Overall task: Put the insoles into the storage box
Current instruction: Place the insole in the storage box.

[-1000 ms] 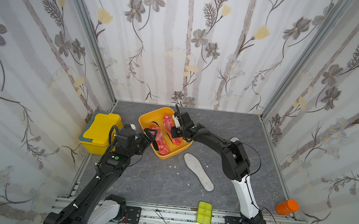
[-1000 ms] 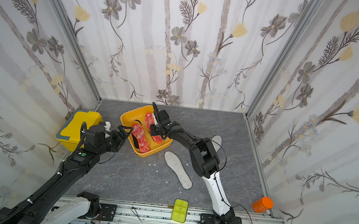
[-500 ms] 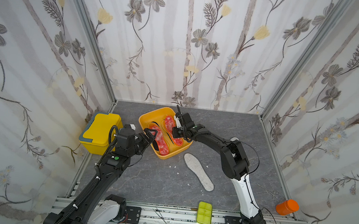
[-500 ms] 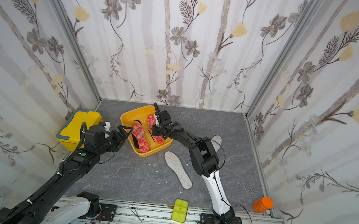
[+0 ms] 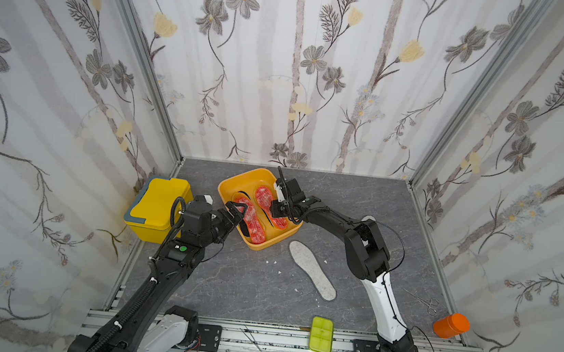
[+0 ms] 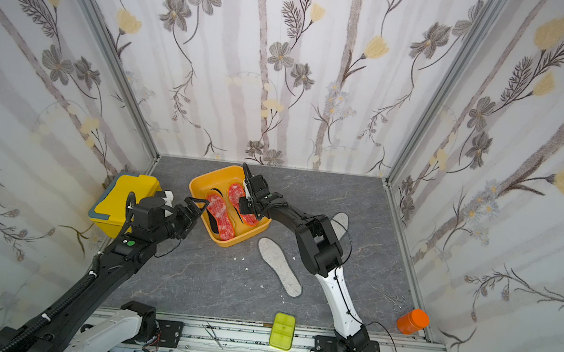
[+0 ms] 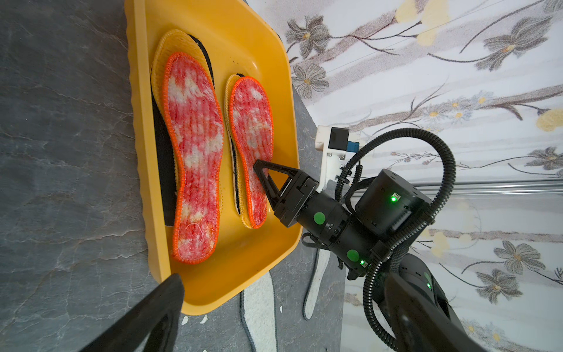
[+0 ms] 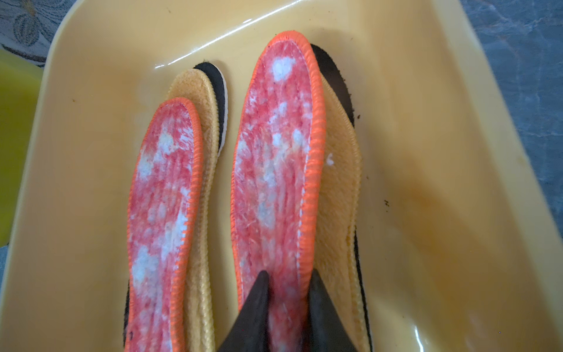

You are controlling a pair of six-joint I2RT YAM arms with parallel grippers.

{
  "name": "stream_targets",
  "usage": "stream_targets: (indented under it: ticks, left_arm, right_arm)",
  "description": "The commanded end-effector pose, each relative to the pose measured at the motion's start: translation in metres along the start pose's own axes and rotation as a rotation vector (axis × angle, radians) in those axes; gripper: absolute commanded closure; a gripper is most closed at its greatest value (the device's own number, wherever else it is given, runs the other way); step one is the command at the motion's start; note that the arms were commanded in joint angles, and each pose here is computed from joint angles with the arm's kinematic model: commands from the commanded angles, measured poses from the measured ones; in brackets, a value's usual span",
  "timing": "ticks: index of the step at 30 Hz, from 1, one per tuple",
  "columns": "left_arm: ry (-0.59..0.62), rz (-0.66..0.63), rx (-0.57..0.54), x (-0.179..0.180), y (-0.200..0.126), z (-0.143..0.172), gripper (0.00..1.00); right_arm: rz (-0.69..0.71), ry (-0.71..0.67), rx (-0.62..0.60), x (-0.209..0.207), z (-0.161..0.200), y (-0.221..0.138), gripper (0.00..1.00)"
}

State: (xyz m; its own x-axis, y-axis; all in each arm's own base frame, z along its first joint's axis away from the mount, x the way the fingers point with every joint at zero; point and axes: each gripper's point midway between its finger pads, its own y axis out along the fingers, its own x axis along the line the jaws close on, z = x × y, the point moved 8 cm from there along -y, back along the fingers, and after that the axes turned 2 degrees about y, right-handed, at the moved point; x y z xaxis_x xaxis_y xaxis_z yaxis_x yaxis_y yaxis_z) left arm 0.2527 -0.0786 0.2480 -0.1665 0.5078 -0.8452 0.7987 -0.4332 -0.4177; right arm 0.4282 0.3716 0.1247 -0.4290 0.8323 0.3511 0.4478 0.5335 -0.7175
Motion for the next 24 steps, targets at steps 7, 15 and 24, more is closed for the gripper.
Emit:
stream_targets:
  ticks: [7, 15, 24]
  left_arm:
    - [0.003, 0.0, -0.009, 0.0, -0.001, -0.001, 0.0]
    - [0.003, -0.002, -0.005, -0.001, 0.0, -0.001, 0.0]
    - [-0.002, -0.01, -0.001, 0.002, 0.003, -0.001, 0.0]
  right_arm:
    - [-0.003, 0.016, -0.026, -0.001, -0.006, 0.0, 0.7]
    - [0.001, 0.011, -0.048, 0.001, -0.014, -0.011, 0.62]
    - [-0.014, -0.009, -0.096, 0.009, -0.031, -0.035, 0.55]
